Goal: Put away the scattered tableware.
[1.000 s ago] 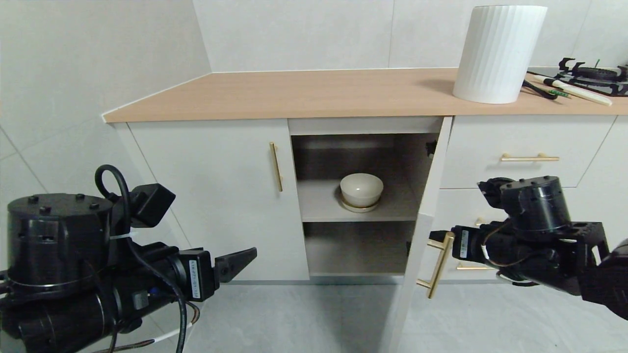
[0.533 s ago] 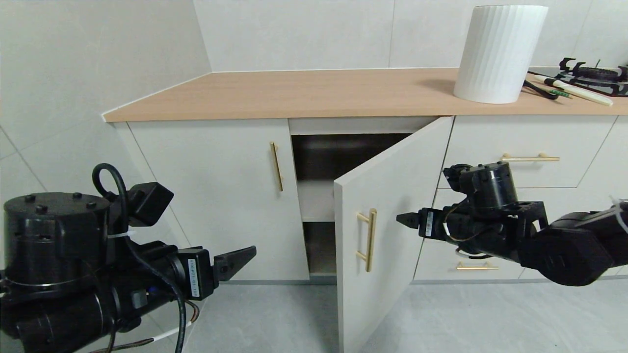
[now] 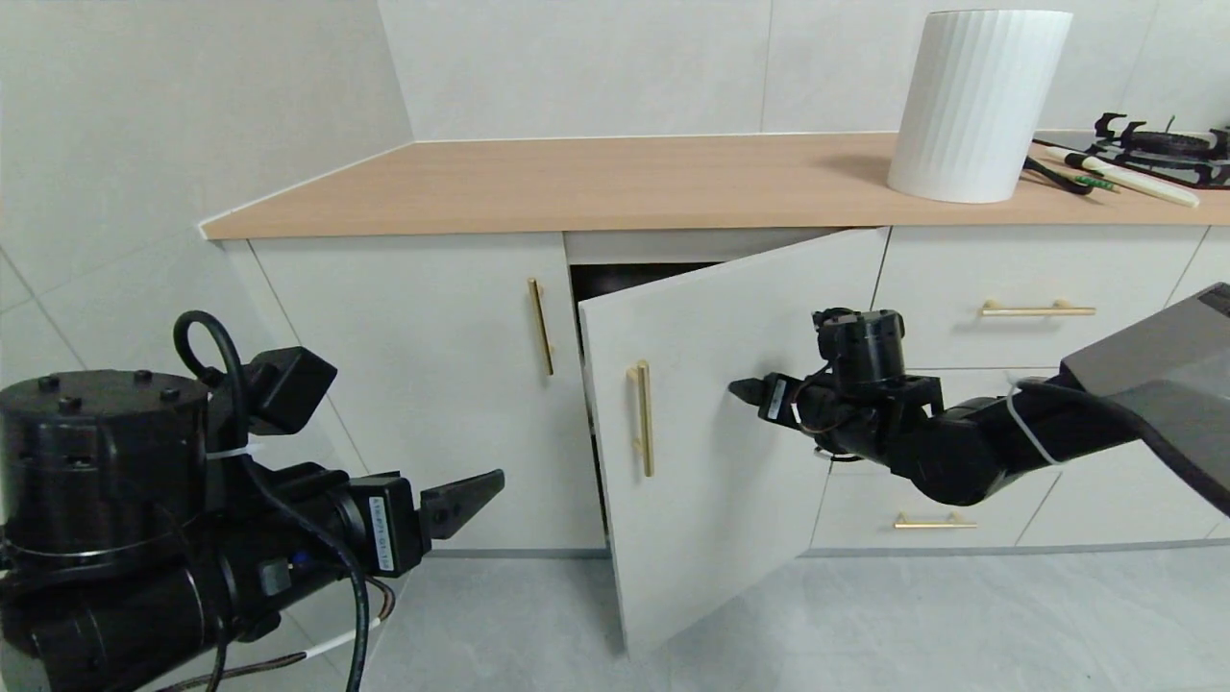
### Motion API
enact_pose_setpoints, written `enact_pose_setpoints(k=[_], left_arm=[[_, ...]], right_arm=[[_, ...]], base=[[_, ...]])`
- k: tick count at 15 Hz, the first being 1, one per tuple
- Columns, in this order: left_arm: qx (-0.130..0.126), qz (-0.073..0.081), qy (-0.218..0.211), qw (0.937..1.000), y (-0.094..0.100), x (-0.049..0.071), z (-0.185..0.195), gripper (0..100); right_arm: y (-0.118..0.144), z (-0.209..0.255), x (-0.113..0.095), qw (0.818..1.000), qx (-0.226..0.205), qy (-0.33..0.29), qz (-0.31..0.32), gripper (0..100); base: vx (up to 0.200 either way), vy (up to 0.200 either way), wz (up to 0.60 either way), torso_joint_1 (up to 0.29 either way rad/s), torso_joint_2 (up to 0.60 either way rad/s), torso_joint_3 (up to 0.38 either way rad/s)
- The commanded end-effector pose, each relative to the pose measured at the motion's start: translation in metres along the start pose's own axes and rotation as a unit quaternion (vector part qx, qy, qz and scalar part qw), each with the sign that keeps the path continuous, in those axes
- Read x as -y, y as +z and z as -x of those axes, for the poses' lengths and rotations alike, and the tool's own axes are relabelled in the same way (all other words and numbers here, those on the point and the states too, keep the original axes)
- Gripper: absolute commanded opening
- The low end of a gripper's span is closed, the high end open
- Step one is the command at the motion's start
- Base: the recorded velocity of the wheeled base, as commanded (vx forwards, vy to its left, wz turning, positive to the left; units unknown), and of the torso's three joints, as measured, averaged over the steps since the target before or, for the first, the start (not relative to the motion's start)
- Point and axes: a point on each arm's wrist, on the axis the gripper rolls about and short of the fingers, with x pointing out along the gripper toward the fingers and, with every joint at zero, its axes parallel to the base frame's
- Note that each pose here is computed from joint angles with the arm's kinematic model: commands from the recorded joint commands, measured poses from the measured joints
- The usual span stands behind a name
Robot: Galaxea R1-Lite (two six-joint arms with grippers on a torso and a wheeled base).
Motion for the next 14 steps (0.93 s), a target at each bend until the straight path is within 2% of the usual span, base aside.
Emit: enact_pose_setpoints(k=[1, 6, 12, 14], left_arm=[[-0.005, -0.001, 0.002, 1.0000, -0.002, 0.000, -0.002, 100], [-0.007, -0.002, 0.003, 1.0000, -0.003, -0.001, -0.002, 100], [-0.010, -0.003, 0.005, 0.9999, -0.004, -0.001, -0.003, 100], [-0.014, -0.006, 0.006, 0.9999, -0.005, -0.001, -0.003, 100]], right_arm=[[-0.004, -0.026, 0.008, 1.000, 0.008, -0.010, -0.024, 100], [0.015, -0.049, 0.018, 0.995, 0.048, -0.015, -0.092, 100], [0.015, -0.055, 0.022, 0.994, 0.054, -0.023, -0.095, 100], [0.017, -0.056, 0.020, 0.993, 0.059, -0.021, -0.098, 100]], base=[[0.000, 0.000, 0.00, 0.000, 0.00, 0.000], [0.000, 0.000, 0.00, 0.000, 0.00, 0.000], [0.000, 0.000, 0.00, 0.000, 0.00, 0.000], [0.200, 0.000, 0.00, 0.000, 0.00, 0.007]])
